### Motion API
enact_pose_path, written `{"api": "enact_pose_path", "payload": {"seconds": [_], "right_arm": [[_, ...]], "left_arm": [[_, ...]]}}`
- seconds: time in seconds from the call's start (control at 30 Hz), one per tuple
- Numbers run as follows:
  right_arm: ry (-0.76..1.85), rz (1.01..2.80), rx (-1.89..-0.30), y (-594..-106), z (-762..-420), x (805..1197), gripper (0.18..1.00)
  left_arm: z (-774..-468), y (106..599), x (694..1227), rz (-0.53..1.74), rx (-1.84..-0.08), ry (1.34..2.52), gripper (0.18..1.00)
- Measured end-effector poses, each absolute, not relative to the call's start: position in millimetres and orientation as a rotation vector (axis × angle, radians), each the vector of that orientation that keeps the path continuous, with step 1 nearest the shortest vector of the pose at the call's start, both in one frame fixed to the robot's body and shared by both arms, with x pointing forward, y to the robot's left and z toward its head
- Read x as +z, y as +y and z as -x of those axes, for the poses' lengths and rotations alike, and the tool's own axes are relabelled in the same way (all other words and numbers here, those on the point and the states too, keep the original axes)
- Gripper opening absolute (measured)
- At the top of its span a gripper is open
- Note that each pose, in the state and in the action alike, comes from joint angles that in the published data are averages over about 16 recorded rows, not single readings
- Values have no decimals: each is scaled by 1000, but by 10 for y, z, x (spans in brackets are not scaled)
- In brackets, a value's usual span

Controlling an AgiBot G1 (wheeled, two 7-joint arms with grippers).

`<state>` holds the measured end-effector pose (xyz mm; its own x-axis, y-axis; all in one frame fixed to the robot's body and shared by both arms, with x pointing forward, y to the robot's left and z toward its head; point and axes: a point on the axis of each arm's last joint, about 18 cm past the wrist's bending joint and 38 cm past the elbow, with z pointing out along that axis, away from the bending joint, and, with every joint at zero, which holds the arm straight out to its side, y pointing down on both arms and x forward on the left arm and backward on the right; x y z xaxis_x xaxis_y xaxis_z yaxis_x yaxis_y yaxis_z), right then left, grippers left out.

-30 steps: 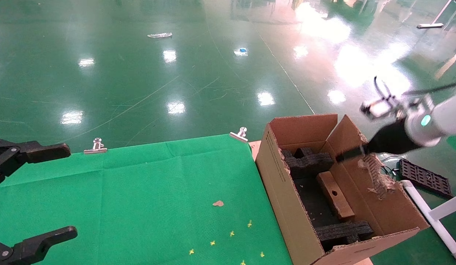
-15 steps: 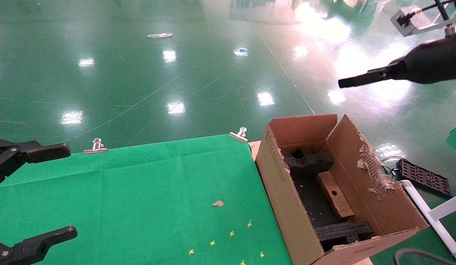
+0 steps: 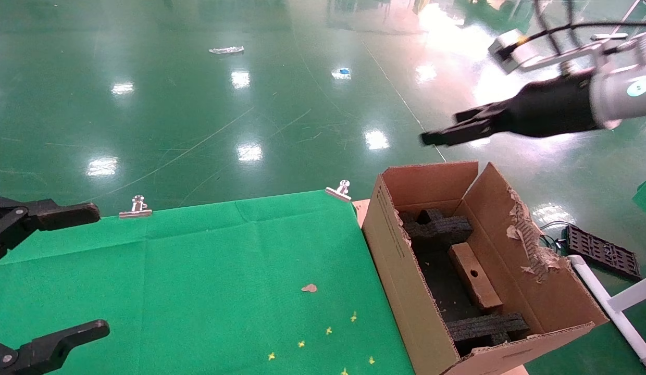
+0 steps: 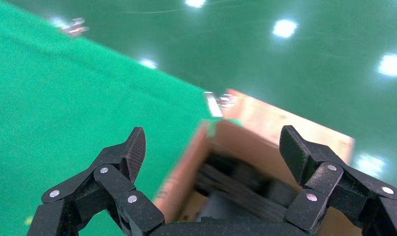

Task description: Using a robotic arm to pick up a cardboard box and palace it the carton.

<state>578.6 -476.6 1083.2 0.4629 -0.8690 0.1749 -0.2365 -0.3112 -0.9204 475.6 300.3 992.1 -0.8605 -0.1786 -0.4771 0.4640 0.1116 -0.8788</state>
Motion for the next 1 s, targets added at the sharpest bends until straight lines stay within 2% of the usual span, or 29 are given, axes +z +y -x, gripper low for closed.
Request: {"api": "enact_pose_path", "payload": {"seconds": [0.47,1.0], "right_arm": [[555,1851,-693,-3947,-5813,10465,1000],[163,1775,-568,-3326,-5475,10166,1000]], "left_arm": [[-4756,3003,9921,-277,-1799,1924,1001],[-4756,3003,9921,-277,-1799,1924,1001]]}}
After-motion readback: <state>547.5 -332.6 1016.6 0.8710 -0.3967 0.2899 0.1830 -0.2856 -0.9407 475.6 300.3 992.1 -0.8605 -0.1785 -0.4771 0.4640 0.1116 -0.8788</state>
